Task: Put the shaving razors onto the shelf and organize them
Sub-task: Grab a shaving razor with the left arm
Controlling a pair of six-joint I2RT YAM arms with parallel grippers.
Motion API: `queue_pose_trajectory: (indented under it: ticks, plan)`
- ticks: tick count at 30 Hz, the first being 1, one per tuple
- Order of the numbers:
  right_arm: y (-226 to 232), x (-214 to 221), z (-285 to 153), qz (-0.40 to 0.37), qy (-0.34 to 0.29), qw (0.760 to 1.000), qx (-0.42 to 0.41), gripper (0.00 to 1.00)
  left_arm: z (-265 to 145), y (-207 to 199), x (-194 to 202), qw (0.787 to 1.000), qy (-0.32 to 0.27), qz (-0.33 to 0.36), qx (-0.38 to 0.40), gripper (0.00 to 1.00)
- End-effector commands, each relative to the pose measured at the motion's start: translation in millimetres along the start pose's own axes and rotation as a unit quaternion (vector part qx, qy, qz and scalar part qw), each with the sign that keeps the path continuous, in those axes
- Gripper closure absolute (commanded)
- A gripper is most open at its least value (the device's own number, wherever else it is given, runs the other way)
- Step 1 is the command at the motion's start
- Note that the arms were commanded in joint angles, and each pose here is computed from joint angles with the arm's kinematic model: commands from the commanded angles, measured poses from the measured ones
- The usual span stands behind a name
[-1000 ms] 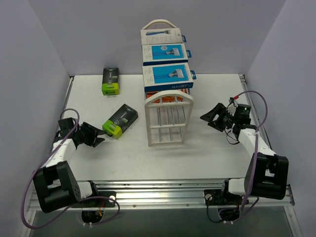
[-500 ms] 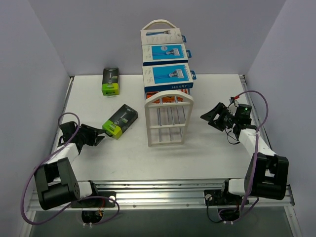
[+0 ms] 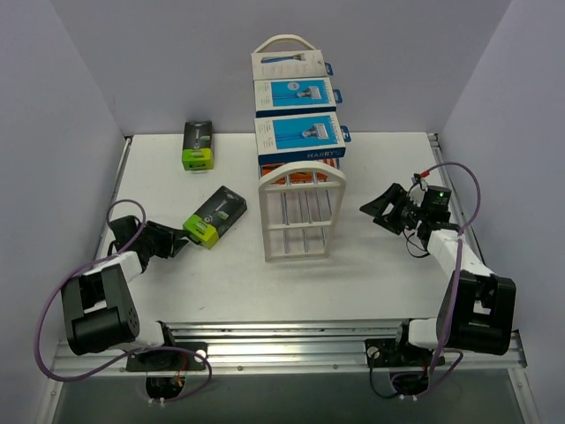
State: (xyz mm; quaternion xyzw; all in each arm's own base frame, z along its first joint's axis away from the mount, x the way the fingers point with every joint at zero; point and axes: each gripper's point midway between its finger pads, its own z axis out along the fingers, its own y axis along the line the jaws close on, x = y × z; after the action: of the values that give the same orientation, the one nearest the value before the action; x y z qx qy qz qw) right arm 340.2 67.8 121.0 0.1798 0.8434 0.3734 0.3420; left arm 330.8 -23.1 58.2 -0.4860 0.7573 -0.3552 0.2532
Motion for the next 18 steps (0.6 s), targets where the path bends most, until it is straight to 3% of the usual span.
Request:
queue_pose_trajectory:
  ticks: [1,12,18]
  plan:
    - [1,-6,0,-0.006,-0.009,1.0,-0.008,0.34,6,-10,-2,1.0,0.002,0.019,0.023,0.59]
    - [-2,-7,1,-0.001,-0.011,1.0,-0.005,0.34,16,-10,-3,0.999,0.003,0.022,0.031,0.6]
    - [-3,-8,1,-0.002,-0.012,1.0,-0.005,0.34,22,-8,-1,0.999,0.004,0.02,0.033,0.67]
